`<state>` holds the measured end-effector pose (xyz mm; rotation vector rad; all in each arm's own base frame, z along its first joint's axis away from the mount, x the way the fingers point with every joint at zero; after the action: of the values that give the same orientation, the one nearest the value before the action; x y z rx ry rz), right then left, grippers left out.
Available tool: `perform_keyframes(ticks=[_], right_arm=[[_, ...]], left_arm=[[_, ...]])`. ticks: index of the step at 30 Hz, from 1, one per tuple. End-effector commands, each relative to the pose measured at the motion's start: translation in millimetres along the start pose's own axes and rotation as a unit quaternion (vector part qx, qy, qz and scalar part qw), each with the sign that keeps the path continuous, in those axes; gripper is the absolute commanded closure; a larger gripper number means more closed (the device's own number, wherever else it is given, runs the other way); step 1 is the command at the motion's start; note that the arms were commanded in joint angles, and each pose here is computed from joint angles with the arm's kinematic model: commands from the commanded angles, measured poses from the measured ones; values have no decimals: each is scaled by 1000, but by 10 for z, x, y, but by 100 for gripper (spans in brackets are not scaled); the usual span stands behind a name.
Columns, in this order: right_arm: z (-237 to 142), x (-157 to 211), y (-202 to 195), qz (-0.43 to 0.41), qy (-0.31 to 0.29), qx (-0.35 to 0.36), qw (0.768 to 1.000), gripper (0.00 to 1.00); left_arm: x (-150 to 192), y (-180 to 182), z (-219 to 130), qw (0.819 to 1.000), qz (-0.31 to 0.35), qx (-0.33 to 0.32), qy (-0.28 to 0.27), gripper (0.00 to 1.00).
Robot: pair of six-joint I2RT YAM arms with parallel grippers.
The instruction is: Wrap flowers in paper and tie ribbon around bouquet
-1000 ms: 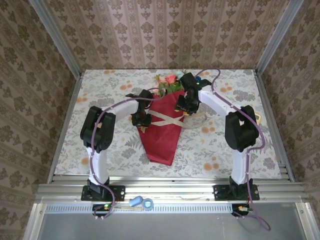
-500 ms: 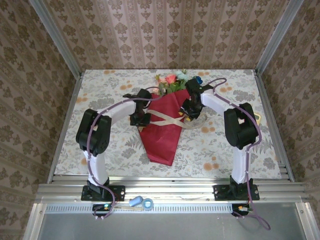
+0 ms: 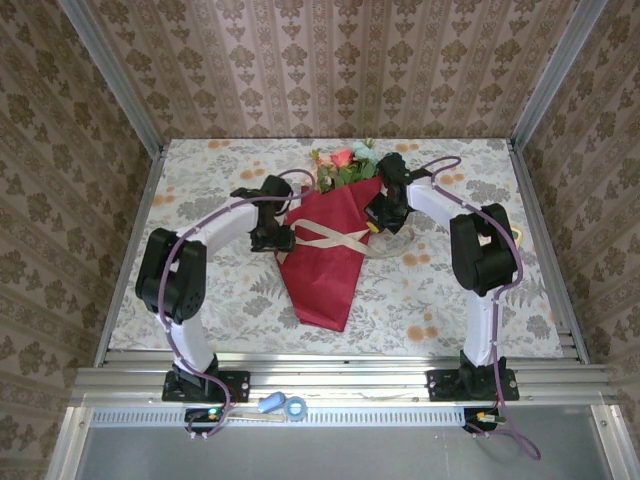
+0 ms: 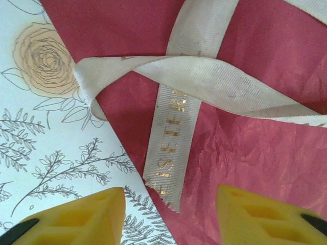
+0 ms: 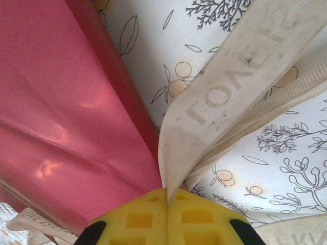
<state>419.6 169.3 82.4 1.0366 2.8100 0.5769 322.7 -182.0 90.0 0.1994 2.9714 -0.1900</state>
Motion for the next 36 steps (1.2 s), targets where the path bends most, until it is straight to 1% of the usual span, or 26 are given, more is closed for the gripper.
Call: perform_keyframes(ticks=[1,6,11,17,18,23,25,26,27,29,33,35,36], right_arm=[[26,7,-55,7,-2,8,1000,100],[16,9,-58,5,-2,8,1000,100],[27,16,-65,6,0,6,1000,100],[16,11,-47,5,-2,3,1000,100],[16,10,-47,4,-1,3,1000,100],[18,15,-41,3,-2,2,1000,100],[23,14,-52,3,0,3,1000,100],[24,18,-48,1,0,2,1000,100],[27,21,-46,1,0,3,1000,100],[27,21,-52,1,0,3,1000,100],[26,19,-42,1,1,1,1000,100],[32,20,-43,1,2,1,1000,100],[32,18,-46,1,2,2,1000,100]], left_arm=[[31,-25,160,999,29,1,25,47],[-23,4,297,999,39,-17,32,44],[-85,13,393,998,45,-29,32,51],[-70,33,438,998,46,-34,35,72],[-68,36,435,998,47,-35,35,74],[-62,60,385,997,50,-42,33,74],[-61,72,353,997,51,-46,30,72],[-59,87,336,997,52,-51,29,67],[-59,94,324,997,52,-53,28,65],[-53,101,324,997,55,-55,29,65],[-55,76,354,997,57,-50,34,68],[-57,66,367,997,56,-47,35,72],[-52,58,378,997,57,-46,36,76]])
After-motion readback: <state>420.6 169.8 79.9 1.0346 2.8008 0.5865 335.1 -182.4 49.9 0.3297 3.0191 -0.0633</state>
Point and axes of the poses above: each hand's point on the last joint's axis, 136 mm out from that joint toward the fingers, its own z axis out along the fingers, its own y axis along the line the jaws close on, x = y × z, the point moved 3 cm from there along -z, back along the fingers, and after that the axes turned 1 degree about -z, right-handed, at the moved point
